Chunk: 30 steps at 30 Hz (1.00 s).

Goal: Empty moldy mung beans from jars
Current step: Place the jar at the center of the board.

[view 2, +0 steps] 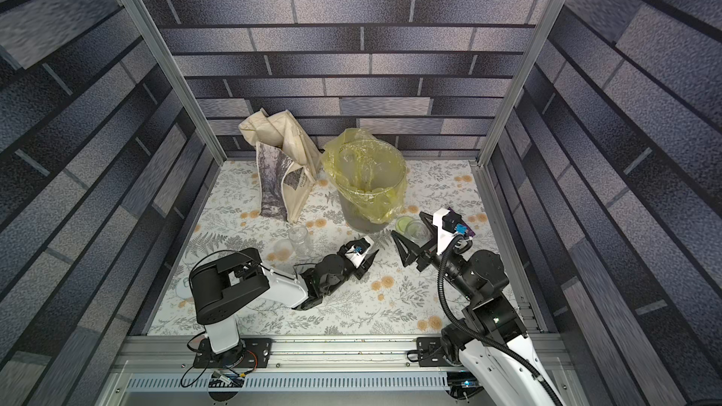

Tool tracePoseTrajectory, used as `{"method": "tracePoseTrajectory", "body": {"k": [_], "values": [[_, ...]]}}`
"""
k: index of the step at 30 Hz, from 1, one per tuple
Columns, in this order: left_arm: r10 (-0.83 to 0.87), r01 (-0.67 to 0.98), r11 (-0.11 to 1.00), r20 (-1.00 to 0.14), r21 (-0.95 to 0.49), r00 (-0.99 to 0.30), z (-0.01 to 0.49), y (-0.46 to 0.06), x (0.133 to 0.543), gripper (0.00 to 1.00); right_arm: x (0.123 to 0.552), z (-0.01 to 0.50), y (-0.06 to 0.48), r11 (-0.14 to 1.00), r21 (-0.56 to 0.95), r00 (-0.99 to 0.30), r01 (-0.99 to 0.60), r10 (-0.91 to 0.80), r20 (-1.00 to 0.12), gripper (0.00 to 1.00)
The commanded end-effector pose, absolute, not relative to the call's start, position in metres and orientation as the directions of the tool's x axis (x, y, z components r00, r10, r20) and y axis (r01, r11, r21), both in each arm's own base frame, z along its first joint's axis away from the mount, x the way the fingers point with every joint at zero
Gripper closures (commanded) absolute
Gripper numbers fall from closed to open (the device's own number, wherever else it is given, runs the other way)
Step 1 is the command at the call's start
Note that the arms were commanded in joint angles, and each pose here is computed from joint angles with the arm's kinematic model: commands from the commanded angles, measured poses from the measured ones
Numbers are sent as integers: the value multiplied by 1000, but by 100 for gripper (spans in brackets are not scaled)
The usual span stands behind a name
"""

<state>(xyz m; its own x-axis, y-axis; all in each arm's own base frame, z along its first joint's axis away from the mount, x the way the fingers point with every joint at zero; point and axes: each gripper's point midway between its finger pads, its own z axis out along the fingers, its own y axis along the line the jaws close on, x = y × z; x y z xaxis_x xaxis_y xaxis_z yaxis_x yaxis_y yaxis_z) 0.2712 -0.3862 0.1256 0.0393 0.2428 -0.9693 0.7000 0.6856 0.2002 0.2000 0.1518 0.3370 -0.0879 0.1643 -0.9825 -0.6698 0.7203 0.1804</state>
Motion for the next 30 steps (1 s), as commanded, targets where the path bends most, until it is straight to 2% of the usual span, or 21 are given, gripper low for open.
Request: {"method": "tracePoseTrajectory", "body": {"k": [1, 9, 11, 15, 17, 19, 22, 30], "values": [[173, 683, 714, -984, 157, 45, 140, -391, 281, 48, 203, 327, 152, 727, 180, -99, -662, 153, -983, 0], [173, 672, 725, -984, 153, 37, 135, -391, 283, 42, 205, 321, 154, 724, 200, -117, -660, 164, -980, 0], [171, 663, 732, -984, 154, 40, 133, -389, 284, 36, 205, 320, 154, 726, 200, -118, -658, 163, -979, 0], [167, 659, 737, -985, 150, 38, 133, -388, 284, 34, 207, 319, 154, 725, 205, -126, -658, 162, -979, 0], [167, 651, 744, -985, 152, 39, 133, -385, 286, 27, 208, 317, 155, 724, 208, -134, -658, 160, -978, 0], [168, 643, 751, -985, 153, 39, 133, -383, 287, 12, 208, 316, 156, 724, 209, -135, -658, 160, -978, 0], [164, 636, 756, -986, 152, 40, 134, -380, 287, 0, 208, 314, 155, 725, 211, -135, -656, 162, -978, 0], [182, 594, 786, -982, 172, 44, 134, -368, 285, 0, 209, 314, 156, 726, 204, -132, -657, 155, -979, 0]]}}
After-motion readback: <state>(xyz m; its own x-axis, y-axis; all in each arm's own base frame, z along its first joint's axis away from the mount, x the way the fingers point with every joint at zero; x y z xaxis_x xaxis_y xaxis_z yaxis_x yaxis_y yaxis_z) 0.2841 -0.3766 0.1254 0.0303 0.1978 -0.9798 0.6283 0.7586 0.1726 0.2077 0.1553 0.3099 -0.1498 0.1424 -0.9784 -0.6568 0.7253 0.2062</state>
